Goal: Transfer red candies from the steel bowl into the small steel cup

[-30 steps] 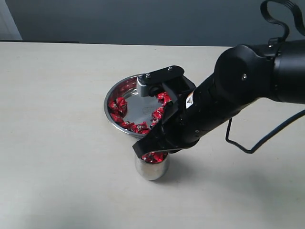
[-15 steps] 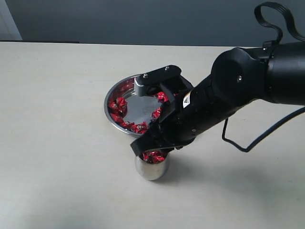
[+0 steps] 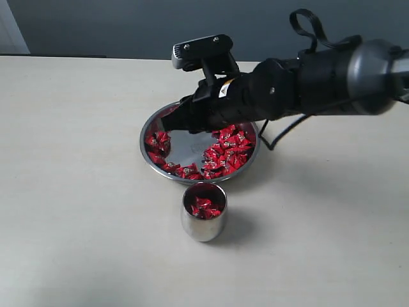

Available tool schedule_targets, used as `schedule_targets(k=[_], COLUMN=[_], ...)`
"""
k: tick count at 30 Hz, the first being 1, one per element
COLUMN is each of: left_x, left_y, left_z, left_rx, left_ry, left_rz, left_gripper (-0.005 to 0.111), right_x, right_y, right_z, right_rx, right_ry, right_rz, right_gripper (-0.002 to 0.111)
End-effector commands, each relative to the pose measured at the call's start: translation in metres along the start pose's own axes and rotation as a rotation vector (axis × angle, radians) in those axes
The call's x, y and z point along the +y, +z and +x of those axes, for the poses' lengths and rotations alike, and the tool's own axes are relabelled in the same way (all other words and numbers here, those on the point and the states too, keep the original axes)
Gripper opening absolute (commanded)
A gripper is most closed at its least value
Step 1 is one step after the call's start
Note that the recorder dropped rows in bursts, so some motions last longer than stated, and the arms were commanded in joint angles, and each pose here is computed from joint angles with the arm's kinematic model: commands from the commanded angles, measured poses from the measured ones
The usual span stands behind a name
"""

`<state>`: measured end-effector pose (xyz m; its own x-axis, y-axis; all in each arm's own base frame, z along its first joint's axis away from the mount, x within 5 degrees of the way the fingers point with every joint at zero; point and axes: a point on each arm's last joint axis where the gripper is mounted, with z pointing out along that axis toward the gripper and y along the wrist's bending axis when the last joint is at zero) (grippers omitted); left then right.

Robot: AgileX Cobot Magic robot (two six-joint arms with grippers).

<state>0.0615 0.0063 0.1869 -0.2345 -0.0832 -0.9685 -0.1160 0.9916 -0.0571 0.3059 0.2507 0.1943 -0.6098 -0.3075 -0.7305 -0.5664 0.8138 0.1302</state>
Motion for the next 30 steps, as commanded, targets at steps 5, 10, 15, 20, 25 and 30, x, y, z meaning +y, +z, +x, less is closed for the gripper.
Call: schedule_targets(k=[5, 10, 15, 20, 25, 30], left_x=[0.0, 0.0, 0.0, 0.0, 0.0, 0.0], left_y=[0.0, 0.0, 0.0, 0.0, 0.0, 0.0], left_z=[0.0, 0.0, 0.0, 0.0, 0.0, 0.0], left_rx=[-0.006, -0.006, -0.006, -0.006, -0.006, -0.006], left_ry=[-0.001, -0.001, -0.001, -0.001, -0.001, -0.001], left_rz=[0.005, 0.005, 0.005, 0.005, 0.005, 0.005], left_gripper=[0.0, 0.0, 0.0, 0.0, 0.0, 0.0], right_x=[-0.047, -0.055, -0.061, -0.066, -0.069, -0.073], right_y=[0.058, 0.08, 0.104, 0.118, 0.122, 0.131], right_z=[-0.027, -0.03, -0.022, -0.018, -0.017, -0.007], right_rx=[0.112, 0.187, 0.246, 0.252, 0.253, 0.287], right_ry=[0.0, -0.058, -0.065, -0.102, -0.098, -0.106], right_rz=[0.05, 0.059, 0.062, 0.081, 0.117, 0.13], right_gripper=[0.032, 0.032, 0.032, 0.032, 0.032, 0.032])
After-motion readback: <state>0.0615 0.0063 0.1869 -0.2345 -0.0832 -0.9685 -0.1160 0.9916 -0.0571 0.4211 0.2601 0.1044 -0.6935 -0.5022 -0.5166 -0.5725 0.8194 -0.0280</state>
